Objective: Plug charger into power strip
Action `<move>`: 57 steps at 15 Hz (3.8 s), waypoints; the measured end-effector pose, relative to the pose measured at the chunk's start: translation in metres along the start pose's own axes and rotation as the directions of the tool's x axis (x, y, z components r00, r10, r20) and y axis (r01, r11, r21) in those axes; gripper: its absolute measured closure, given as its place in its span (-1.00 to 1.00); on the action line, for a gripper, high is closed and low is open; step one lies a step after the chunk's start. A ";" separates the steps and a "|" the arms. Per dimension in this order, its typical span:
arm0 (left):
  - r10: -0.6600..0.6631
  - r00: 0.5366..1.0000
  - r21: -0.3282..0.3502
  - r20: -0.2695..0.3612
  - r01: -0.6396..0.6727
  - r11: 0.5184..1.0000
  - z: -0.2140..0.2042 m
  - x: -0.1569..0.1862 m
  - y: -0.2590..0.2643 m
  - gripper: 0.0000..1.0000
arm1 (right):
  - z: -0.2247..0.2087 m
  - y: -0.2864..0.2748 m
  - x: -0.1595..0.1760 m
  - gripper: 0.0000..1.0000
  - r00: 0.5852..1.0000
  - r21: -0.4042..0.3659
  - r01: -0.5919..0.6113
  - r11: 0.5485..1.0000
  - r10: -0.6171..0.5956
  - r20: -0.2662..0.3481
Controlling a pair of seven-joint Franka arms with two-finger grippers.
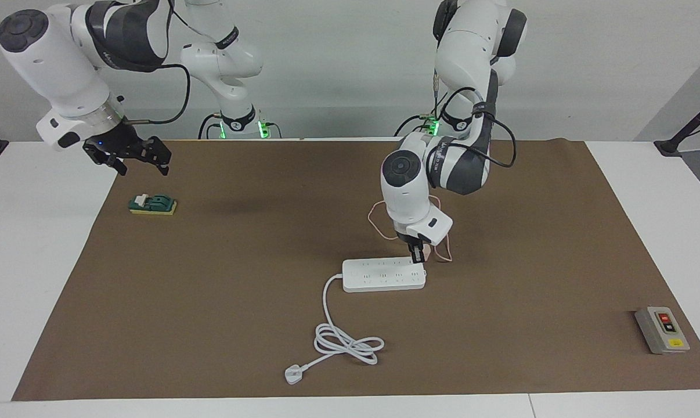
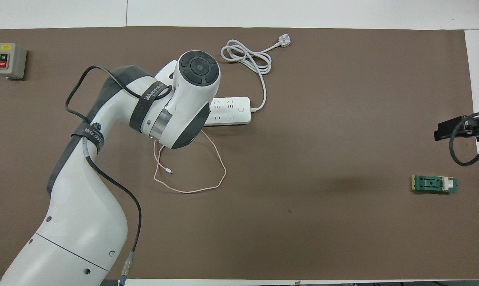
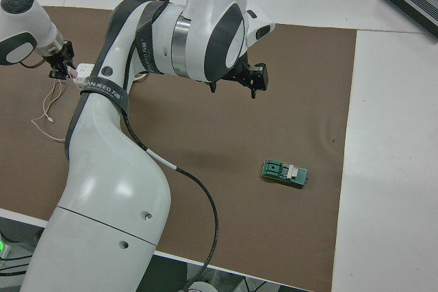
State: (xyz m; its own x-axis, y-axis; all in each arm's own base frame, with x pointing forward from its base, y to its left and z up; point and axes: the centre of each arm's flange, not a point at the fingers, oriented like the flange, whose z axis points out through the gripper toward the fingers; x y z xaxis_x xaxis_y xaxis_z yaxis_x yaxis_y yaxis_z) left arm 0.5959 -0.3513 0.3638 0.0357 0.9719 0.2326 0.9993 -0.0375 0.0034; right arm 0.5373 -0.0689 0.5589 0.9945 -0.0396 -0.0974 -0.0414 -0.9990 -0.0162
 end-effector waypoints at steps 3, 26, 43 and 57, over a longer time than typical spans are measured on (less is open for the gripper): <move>0.003 1.000 -0.005 0.002 -0.003 1.000 -0.001 -0.003 -0.001 0.36 | 0.000 0.000 0.000 -1.00 1.000 0.000 0.000 1.000 0.000 0.000; 0.017 1.000 -0.017 0.012 -0.016 1.000 0.011 -0.008 -0.007 0.36 | 0.000 0.000 0.000 -1.00 1.000 0.000 0.000 1.000 0.000 0.000; 0.026 0.999 -0.053 0.035 -0.024 0.998 0.023 -0.007 -0.013 0.36 | 0.000 0.000 0.000 -1.00 1.000 0.000 0.000 1.000 0.000 0.000; 0.050 0.998 -0.084 0.028 -0.047 0.995 0.028 -0.010 -0.018 0.36 | 0.000 0.000 0.000 -1.00 1.000 0.000 0.000 1.000 0.000 0.000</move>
State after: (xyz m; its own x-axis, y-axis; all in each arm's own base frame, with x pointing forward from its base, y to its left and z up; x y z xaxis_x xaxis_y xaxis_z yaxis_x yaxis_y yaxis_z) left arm 0.5783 -0.3538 0.3338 0.0856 0.9750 0.2050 0.9920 -0.1026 0.0737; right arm 0.5373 -0.0689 0.5589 0.9945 -0.0397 -0.0973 -0.0414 -0.9990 -0.0162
